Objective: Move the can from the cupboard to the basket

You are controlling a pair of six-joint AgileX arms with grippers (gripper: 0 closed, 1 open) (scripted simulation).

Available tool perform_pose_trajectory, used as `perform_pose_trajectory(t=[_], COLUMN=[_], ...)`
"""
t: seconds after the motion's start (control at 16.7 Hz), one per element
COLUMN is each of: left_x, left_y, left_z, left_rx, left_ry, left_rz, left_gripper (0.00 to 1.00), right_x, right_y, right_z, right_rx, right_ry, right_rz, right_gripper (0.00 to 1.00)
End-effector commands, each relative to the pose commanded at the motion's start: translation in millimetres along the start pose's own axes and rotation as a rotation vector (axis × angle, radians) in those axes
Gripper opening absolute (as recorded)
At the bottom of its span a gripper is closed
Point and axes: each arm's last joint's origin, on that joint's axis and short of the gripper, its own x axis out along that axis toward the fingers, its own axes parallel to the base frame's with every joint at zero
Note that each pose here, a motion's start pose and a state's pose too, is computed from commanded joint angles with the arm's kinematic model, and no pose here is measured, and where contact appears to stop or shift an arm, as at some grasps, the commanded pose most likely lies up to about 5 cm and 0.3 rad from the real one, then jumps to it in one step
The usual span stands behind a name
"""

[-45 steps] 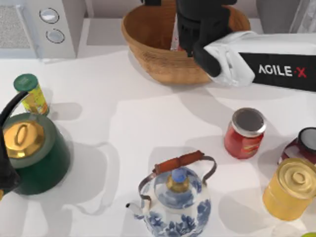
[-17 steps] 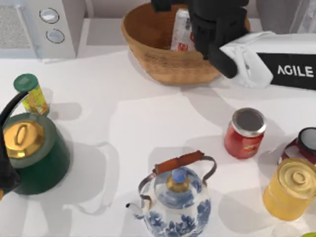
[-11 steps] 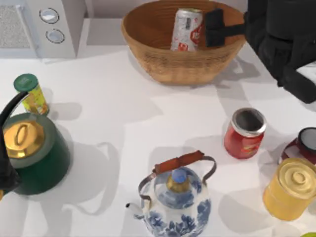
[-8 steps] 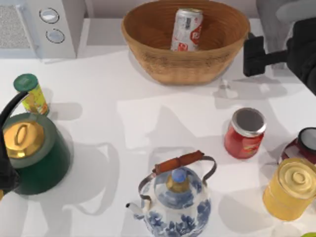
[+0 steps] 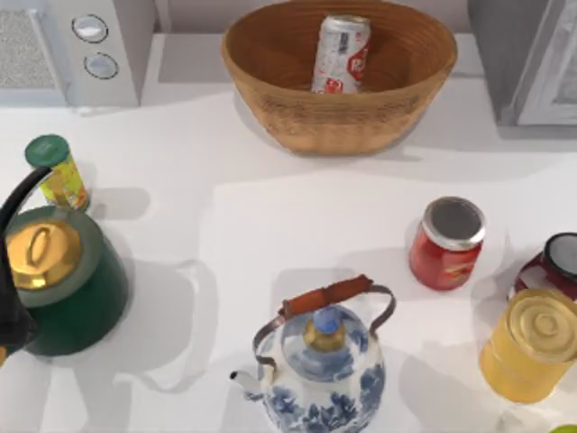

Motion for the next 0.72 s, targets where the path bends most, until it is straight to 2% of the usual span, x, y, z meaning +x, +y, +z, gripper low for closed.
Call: perform_pose_trajectory(t=[0.3,0.48,0.72], left_x=[0,0,0], left_y=[0,0,0], left_z=[0,0,0], left_rx=[0.0,0.0,0.0], left_ry=[0.0,0.0,0.0], left_rz=[0.0,0.0,0.0], left_gripper=[1.0,1.0,1.0], right_x=[-28,-32,-33], right_y=[-10,-12,-13], right_z=[-43,-52,-53], right_rx=[0.032,0.045,0.047], right_ry=[-0.069,-0.096,-0.099], right_rz=[-0.084,-0.115,-0.119], right_gripper=[1.0,1.0,1.0])
